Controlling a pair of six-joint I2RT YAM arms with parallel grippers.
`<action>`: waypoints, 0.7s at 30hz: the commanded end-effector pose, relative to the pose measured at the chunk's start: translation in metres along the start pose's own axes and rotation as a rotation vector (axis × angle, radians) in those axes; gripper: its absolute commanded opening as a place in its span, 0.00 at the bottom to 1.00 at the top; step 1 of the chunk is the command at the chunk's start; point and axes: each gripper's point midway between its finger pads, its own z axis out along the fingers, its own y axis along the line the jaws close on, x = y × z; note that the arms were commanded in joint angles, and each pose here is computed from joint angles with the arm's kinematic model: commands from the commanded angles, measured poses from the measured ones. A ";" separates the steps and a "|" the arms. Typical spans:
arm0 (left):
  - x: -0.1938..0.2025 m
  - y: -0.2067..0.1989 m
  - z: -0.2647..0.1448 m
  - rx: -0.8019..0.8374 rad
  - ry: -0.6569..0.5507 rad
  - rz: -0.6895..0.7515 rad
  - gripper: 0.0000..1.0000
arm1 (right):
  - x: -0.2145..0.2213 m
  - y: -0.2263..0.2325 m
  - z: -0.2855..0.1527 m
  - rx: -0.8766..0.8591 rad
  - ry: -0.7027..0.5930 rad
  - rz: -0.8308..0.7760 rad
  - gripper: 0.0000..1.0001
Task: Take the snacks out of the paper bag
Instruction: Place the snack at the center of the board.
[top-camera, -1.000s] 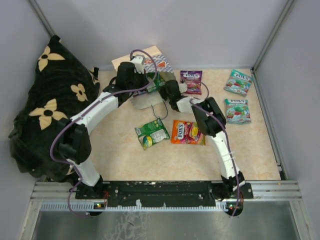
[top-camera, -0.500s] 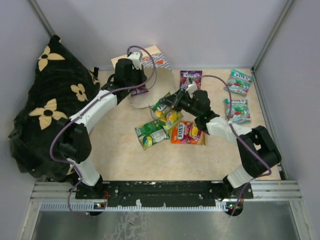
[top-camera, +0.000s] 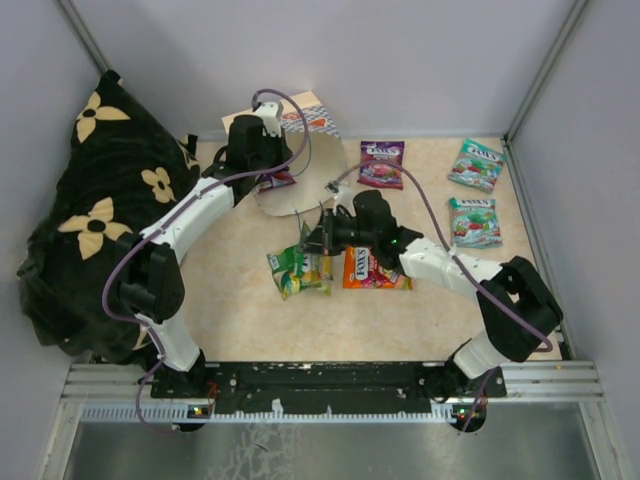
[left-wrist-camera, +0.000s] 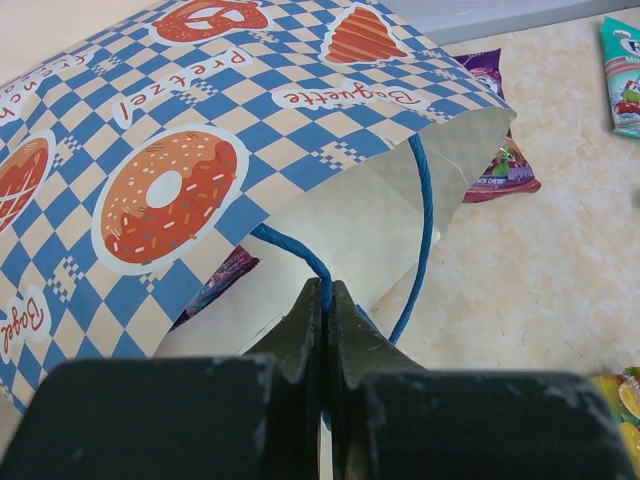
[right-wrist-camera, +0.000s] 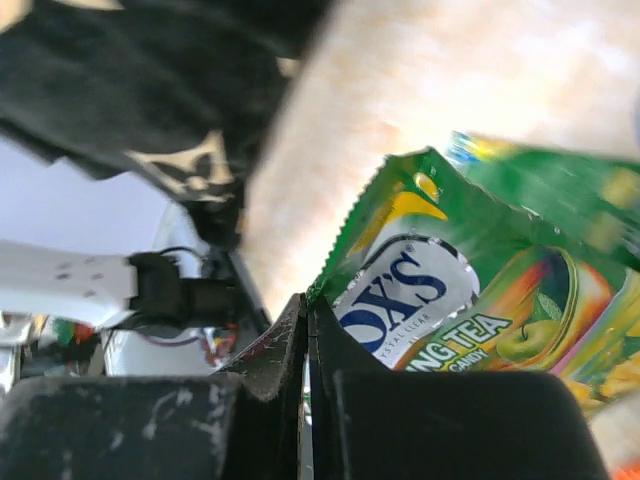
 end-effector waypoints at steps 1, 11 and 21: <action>-0.024 0.000 -0.002 0.007 -0.059 0.001 0.00 | -0.039 0.114 -0.016 -0.256 -0.070 -0.201 0.00; -0.019 0.004 -0.004 0.009 -0.042 -0.002 0.00 | 0.004 -0.007 0.010 0.018 -0.082 -0.130 0.00; -0.020 0.007 -0.011 0.001 -0.041 0.009 0.00 | 0.070 -0.129 0.036 0.239 0.063 0.069 0.18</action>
